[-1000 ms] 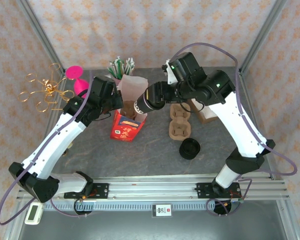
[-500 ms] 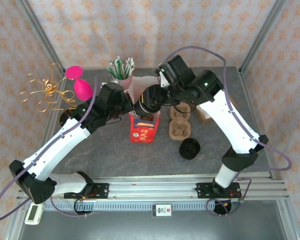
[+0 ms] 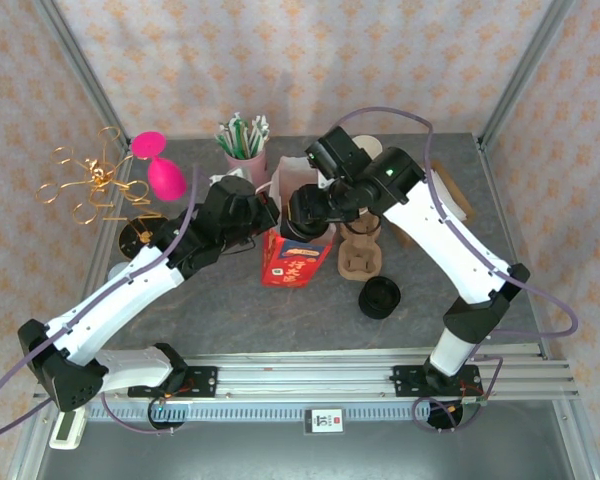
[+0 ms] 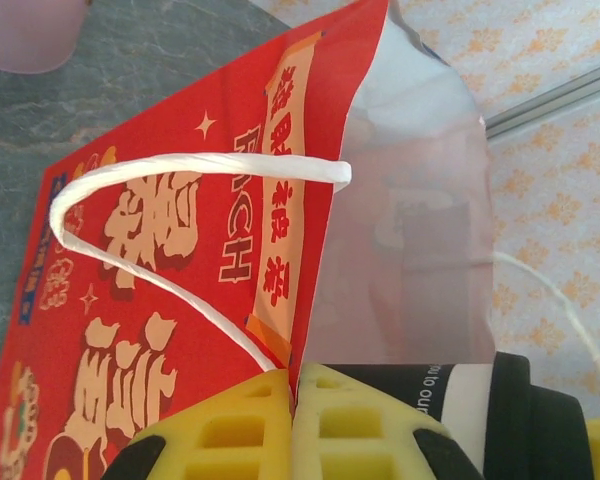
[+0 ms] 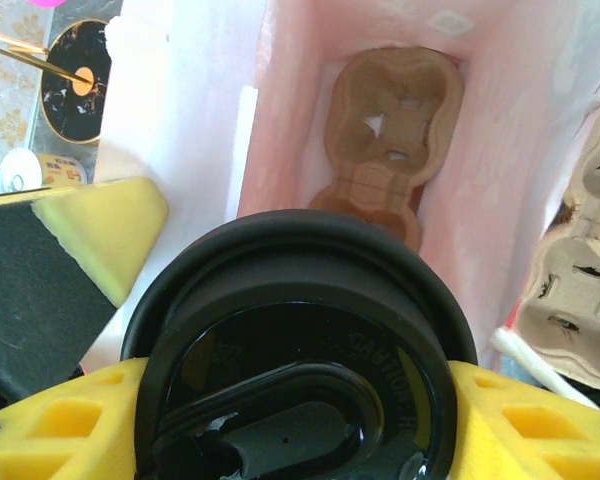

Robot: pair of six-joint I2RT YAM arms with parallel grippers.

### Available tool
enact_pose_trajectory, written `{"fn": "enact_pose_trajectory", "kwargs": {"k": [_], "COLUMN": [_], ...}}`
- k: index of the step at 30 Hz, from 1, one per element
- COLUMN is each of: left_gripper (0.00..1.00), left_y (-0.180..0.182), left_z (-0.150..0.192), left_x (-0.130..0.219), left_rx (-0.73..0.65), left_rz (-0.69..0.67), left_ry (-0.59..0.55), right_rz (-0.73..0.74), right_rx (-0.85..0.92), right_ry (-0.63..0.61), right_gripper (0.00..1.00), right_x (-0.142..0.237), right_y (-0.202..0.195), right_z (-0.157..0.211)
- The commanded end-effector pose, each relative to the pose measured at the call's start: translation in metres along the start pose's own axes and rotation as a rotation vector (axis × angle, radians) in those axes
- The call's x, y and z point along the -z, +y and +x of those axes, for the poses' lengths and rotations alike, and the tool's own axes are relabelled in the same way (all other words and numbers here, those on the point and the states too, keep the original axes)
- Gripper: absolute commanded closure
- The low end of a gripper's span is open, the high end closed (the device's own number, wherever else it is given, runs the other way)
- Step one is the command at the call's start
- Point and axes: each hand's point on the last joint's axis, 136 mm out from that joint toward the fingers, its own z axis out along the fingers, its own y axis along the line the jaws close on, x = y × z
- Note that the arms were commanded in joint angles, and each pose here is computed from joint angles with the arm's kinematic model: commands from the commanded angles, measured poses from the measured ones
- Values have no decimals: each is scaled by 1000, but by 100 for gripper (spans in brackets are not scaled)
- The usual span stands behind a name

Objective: Pack the takeout coffee

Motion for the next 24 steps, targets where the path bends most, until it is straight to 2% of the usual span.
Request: {"fn": "enact_pose_trajectory", "kwargs": {"k": [1,24], "left_gripper": [100,100], "left_y": [-12,-11], "left_z": [-5,2], "left_x": [3,1], "left_rx": [38,104], "left_rz": [51,84], "left_ry": [-37,-55], "right_rz": [44,210], "right_rx": [9,38], "right_ry": [2,69], "right_gripper": [41,42], "right_x": [-5,-46], "right_y": [-5,-31], "right_z": [5,22]}}
